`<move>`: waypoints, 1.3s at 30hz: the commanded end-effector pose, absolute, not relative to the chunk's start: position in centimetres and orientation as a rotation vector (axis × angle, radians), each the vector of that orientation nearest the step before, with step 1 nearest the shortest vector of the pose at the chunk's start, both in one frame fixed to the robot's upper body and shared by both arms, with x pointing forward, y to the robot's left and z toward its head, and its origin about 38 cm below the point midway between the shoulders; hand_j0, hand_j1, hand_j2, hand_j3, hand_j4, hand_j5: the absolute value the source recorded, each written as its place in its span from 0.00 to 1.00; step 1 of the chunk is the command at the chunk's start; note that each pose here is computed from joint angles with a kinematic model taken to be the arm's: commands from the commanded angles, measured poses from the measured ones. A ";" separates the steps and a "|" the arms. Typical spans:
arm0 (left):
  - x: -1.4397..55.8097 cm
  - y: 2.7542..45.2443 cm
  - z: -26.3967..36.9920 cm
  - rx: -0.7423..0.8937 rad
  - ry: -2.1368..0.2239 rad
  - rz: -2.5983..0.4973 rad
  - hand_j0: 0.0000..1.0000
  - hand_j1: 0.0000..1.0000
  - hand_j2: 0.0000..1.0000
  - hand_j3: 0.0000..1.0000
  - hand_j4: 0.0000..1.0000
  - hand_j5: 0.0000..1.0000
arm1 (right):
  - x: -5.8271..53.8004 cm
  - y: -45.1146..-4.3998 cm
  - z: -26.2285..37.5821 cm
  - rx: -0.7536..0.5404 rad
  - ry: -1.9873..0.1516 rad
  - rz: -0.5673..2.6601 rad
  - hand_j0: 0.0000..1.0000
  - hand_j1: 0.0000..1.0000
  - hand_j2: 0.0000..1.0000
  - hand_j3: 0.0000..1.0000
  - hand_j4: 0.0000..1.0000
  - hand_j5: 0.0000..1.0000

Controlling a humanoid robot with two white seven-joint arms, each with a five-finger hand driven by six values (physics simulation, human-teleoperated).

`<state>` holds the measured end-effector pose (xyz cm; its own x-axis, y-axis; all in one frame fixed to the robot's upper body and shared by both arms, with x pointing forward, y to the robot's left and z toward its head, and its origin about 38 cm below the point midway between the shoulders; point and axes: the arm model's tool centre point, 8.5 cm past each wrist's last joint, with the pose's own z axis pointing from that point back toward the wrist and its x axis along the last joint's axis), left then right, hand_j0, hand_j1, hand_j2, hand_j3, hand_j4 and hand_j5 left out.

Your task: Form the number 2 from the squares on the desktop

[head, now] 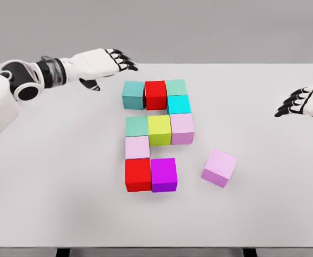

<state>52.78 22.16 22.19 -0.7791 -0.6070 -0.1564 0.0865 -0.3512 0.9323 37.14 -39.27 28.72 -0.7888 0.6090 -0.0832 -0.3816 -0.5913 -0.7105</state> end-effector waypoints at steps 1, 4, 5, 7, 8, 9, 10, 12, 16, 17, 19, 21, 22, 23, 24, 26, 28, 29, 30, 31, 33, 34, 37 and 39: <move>53.1 24.4 22.6 0.711 -1.425 -2.124 1.00 1.00 1.00 1.00 1.00 1.00 | 33.0 -38.7 20.1 -0.105 -0.771 2.401 0.99 0.99 0.99 0.99 0.99 0.99; 53.4 25.4 22.1 0.716 -1.392 -2.108 0.87 0.87 0.87 0.87 0.87 0.87 | 31.8 -37.1 19.1 -0.041 -0.762 2.463 0.99 0.99 0.99 0.99 0.99 0.99; 53.5 25.7 22.0 0.718 -1.379 -2.106 0.80 0.80 0.80 0.80 0.80 0.80 | 31.2 -36.0 18.0 0.000 -0.749 2.510 0.99 0.99 0.99 0.99 0.99 0.99; 53.6 26.2 21.4 0.708 -1.350 -2.102 0.80 0.80 0.80 0.80 0.80 0.80 | 31.3 -34.8 17.4 0.031 -0.761 2.538 0.99 0.99 0.99 0.99 0.99 0.99; 53.6 26.5 21.0 0.703 -1.331 -2.101 0.80 0.80 0.80 0.80 0.80 0.80 | 31.4 -34.7 17.6 0.025 -0.769 2.537 0.99 0.99 0.99 0.99 0.99 0.99; 53.7 26.7 20.6 0.697 -1.315 -2.100 0.80 0.80 0.80 0.80 0.80 0.80 | 31.6 -34.7 17.9 0.018 -0.775 2.534 0.99 0.99 0.99 0.99 0.99 0.99; 53.6 26.7 20.4 0.695 -1.309 -2.104 0.80 0.80 0.80 0.80 0.80 0.80 | 31.7 -34.8 18.1 0.008 -0.778 2.532 0.99 0.99 0.99 0.99 0.99 0.99; 53.6 26.7 20.1 0.701 -1.291 -2.122 0.80 0.80 0.80 0.80 0.80 0.80 | 32.1 -34.7 18.8 -0.015 -0.794 2.531 0.99 0.99 0.99 0.99 0.99 0.99; 53.3 26.2 19.5 0.687 -1.277 -2.153 0.81 0.81 0.81 0.81 0.81 0.81 | 33.3 -34.7 21.3 -0.086 -0.858 2.503 0.99 0.99 0.99 0.99 0.99 0.99; 53.1 25.9 19.2 0.678 -1.276 -2.163 0.81 0.81 0.81 0.81 0.81 0.81 | 33.6 -34.7 22.2 -0.100 -0.890 2.484 0.99 0.99 0.99 0.99 0.99 0.99; 53.0 25.7 18.7 0.667 -1.269 -2.174 0.81 0.81 0.81 0.81 0.81 0.81 | 33.9 -34.4 22.7 -0.111 -0.909 2.487 0.99 0.99 0.99 0.99 0.99 0.99; 52.8 25.5 18.6 0.663 -1.269 -2.189 0.81 0.81 0.81 0.81 0.81 0.81 | 34.1 -33.9 22.6 -0.104 -0.917 2.495 0.99 0.99 0.99 0.99 0.99 0.99; 52.6 25.3 18.8 0.665 -1.275 -2.202 0.81 0.81 0.81 0.81 0.81 0.81 | 34.1 -33.9 22.5 -0.103 -0.915 2.499 0.99 0.99 0.99 0.99 0.99 0.99; 52.4 25.6 19.0 0.671 -1.273 -2.208 0.81 0.81 0.81 0.81 0.81 0.81 | 34.2 -33.7 22.4 -0.106 -0.912 2.509 0.99 0.99 0.99 0.99 0.99 0.99; 52.4 25.5 19.2 0.673 -1.279 -2.213 0.81 0.81 0.81 0.81 0.81 0.81 | 34.4 -33.1 22.1 -0.104 -0.913 2.529 0.99 0.99 0.99 0.99 0.99 0.99; 52.2 25.6 19.5 0.679 -1.286 -2.218 0.81 0.81 0.81 0.81 0.81 0.81 | 34.5 -32.5 21.6 -0.109 -0.896 2.569 0.99 0.99 0.99 0.99 0.99 0.99; 51.9 25.5 19.6 0.681 -1.292 -2.226 0.82 0.82 0.82 0.82 0.82 0.82 | 34.6 -32.2 21.4 -0.107 -0.896 2.578 0.99 0.99 0.99 0.99 0.99 0.99; 51.7 25.5 19.5 0.678 -1.296 -2.229 0.82 0.82 0.82 0.82 0.82 0.82 | 34.7 -32.2 21.3 -0.118 -0.882 2.593 0.99 0.99 0.99 0.99 0.99 0.99; 51.7 25.6 19.5 0.678 -1.294 -2.229 0.82 0.82 0.82 0.82 0.82 0.82 | 34.8 -32.1 21.2 -0.121 -0.879 2.600 0.99 0.99 0.99 0.99 0.99 0.99; 51.7 25.6 19.5 0.678 -1.294 -2.229 0.82 0.82 0.82 0.82 0.82 0.82 | 34.8 -31.9 21.1 -0.117 -0.881 2.601 0.98 0.98 0.98 0.98 0.98 0.98; 51.7 25.6 19.4 0.676 -1.292 -2.231 0.82 0.82 0.82 0.82 0.82 0.82 | 34.8 -31.9 21.1 -0.116 -0.883 2.602 0.98 0.98 0.98 0.98 0.98 0.98; 51.6 25.5 19.4 0.676 -1.293 -2.232 0.82 0.82 0.82 0.82 0.82 0.82 | 34.8 -31.9 21.1 -0.116 -0.883 2.602 0.98 0.98 0.98 0.98 0.98 0.98; 51.4 24.9 19.3 0.669 -1.302 -2.253 0.82 0.82 0.82 0.82 0.82 0.82 | 34.8 -31.5 21.0 -0.110 -0.891 2.608 0.98 0.98 0.98 0.98 0.98 0.98; 51.4 24.8 19.3 0.668 -1.303 -2.256 0.82 0.82 0.82 0.82 0.82 0.82 | 34.9 -31.1 21.0 -0.106 -0.900 2.614 0.98 0.98 0.98 0.98 0.98 0.98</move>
<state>51.38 24.97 19.18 -0.7805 -0.5973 -0.1844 0.1419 -0.4566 0.8783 34.86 -31.42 21.00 -0.9260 0.3747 0.0469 -0.3253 -0.7284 -0.6030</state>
